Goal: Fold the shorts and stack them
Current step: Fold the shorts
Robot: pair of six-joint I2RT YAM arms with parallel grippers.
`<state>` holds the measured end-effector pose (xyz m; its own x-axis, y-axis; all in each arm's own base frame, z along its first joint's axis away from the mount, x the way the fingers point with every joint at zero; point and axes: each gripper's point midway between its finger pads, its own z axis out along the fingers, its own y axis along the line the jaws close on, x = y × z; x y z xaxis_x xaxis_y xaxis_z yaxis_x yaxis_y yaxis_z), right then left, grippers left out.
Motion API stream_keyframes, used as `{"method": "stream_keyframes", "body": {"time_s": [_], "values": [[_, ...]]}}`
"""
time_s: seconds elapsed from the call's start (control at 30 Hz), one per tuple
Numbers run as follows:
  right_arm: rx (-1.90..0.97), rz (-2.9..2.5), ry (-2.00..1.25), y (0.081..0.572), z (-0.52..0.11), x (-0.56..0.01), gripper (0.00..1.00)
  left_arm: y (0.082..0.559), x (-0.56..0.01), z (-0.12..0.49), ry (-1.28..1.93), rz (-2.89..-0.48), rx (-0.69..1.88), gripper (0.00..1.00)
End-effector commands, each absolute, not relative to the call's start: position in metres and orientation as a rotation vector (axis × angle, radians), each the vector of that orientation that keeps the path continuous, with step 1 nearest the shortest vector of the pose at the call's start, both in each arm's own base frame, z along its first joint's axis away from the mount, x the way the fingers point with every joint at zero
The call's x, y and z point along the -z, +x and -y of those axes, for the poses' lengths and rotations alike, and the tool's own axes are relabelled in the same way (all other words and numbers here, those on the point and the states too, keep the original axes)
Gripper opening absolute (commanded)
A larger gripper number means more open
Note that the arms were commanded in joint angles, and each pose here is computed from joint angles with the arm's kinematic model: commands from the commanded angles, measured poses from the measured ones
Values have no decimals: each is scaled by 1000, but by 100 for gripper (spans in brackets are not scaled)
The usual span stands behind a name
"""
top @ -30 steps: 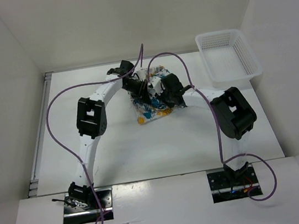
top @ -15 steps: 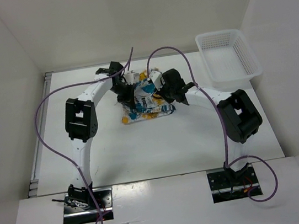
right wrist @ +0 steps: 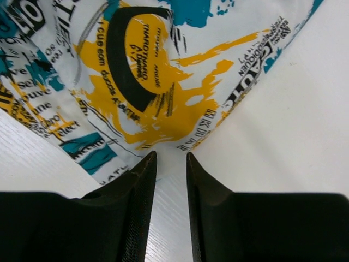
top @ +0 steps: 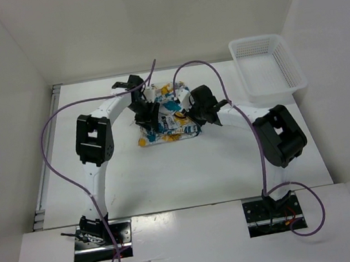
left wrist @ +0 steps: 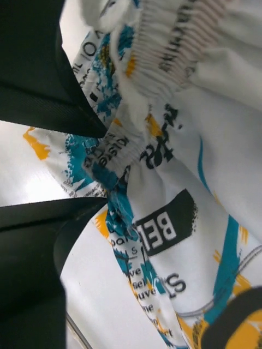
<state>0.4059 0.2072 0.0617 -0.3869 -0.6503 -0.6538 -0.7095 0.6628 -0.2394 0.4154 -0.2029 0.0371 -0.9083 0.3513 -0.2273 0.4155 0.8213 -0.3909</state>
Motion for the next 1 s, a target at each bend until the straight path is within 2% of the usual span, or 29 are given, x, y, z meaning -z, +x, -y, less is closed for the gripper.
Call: {"method": "stream_keyframes", "body": {"time_s": [0.0, 0.07, 0.17, 0.2, 0.27, 0.3, 0.4, 0.47, 0.5, 0.53, 0.57, 0.6, 0.67, 0.73, 0.9, 0.97], "values": [[-45, -2004, -974, 428, -209, -116, 34, 425, -86, 194, 585, -2746, 661, 56], [-21, -1963, -888, 445, -202, -148, 35, 427, -101, 190, 572, -2712, 670, 62], [-4, -1929, -758, 468, -178, -192, 39, 445, -162, 179, 542, -2549, 672, 70], [7, -1917, -733, 475, -171, -202, 41, 448, -178, 176, 534, -2508, 692, 78], [75, -1900, -676, 488, -142, -223, 49, 451, -218, 173, 537, -2408, 682, 81], [97, -1908, -653, 490, -132, -226, 52, 453, -230, 173, 542, -2368, 674, 87], [158, -1895, -532, 498, -86, -252, 61, 464, -254, 139, 464, -2293, 553, 88], [197, -1893, -431, 497, -47, -267, 66, 475, -257, 85, 322, -2290, 321, 90], [214, -1895, -407, 494, -34, -270, 73, 480, -258, 64, 267, -2278, 246, 90], [230, -1896, -384, 491, -22, -275, 75, 479, -246, 21, 157, -2311, 130, 90], [262, -1888, -335, 485, 1, -283, 77, 475, -255, 2, 109, -2286, 83, 90], [259, -1920, -330, 478, 10, -277, 86, 473, -258, -17, 63, -2269, 43, 94], [268, -1956, -291, 464, 36, -269, 91, 454, -253, -59, -49, -2272, -46, 97], [222, -1978, -369, 442, 35, -259, 99, 439, -258, -78, -100, -2235, -95, 99], [232, -1925, -141, 393, 43, -276, 99, 392, -199, -94, -180, -2335, -57, 99], [213, -1906, -91, 384, 42, -284, 99, 381, -195, -95, -195, -2330, -11, 99]]}}
